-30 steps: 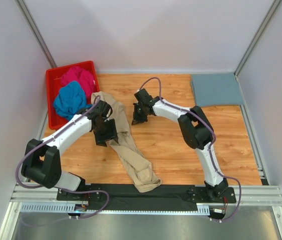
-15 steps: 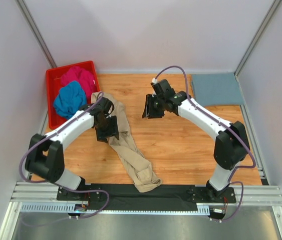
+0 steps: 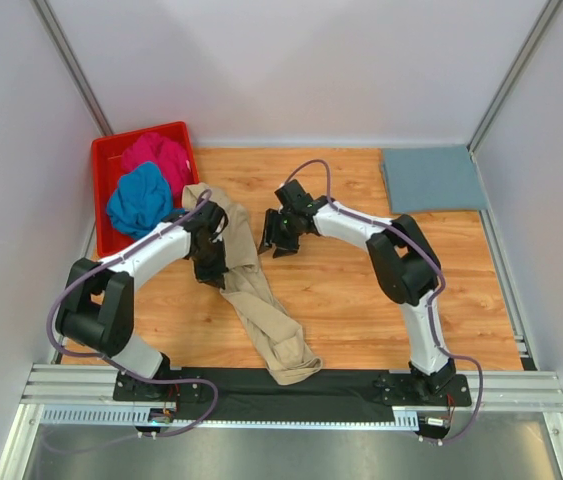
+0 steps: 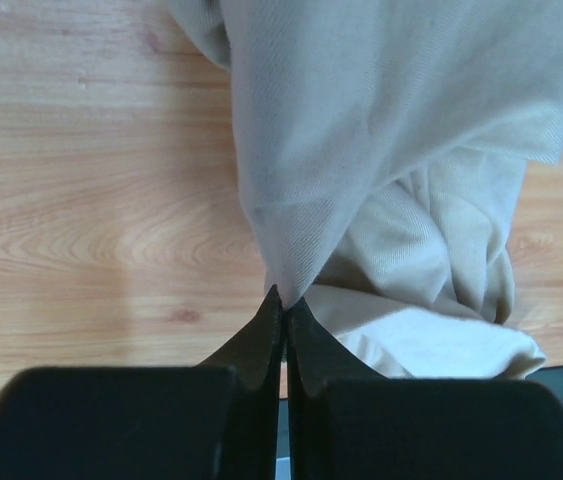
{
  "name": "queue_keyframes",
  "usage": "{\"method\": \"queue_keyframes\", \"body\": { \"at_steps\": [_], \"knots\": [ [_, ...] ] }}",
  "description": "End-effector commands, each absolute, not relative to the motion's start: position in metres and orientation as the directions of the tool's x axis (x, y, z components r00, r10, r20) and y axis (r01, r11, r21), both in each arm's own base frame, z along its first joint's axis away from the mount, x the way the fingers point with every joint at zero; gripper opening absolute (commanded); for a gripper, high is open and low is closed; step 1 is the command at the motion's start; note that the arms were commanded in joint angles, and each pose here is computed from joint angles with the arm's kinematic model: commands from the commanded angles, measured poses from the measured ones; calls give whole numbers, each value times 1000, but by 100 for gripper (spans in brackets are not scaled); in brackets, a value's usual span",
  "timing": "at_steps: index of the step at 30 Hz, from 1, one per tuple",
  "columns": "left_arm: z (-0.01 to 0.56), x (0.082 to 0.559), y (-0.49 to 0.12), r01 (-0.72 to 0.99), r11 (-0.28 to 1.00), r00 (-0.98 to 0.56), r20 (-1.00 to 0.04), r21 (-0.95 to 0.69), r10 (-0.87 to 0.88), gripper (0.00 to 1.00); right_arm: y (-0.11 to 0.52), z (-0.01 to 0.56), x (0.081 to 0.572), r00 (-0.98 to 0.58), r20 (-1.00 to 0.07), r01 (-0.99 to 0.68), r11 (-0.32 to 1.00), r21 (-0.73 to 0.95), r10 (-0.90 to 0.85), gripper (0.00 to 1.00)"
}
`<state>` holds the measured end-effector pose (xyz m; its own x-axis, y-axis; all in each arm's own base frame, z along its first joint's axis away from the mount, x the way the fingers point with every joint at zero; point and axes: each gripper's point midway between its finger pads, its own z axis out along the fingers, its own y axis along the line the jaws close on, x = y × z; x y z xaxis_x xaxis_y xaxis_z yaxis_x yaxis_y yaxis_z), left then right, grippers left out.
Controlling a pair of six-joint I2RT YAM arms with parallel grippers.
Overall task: Fold and stack the t-shirts
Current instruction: Flatten the tshirt out
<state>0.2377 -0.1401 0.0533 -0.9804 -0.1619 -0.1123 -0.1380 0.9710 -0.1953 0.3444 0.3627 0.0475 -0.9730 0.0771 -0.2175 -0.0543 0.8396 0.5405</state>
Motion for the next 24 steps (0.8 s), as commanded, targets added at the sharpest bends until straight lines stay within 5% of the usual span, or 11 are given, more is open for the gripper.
{"method": "queue_keyframes", "body": {
  "at_steps": [1, 7, 14, 24],
  "knots": [
    [64, 231, -142, -124, 963, -979, -131, -240, -158, 0, 410, 61, 355, -967, -240, -96, 762, 640, 80, 50],
    [64, 226, -141, -114, 963, -981, -126, -245, -148, 0, 427, 42, 355, -974, -208, -69, 755, 652, 90, 43],
    [72, 232, -146, -104, 958, -980, -137, -268, -144, 0, 419, 71, 360, -949, -295, -117, 747, 654, 110, 0],
    [133, 249, -188, -40, 898, -973, -187, -439, -135, 0, 306, 155, 349, -882, -466, -118, 921, 372, 76, 0]
  ]
}}
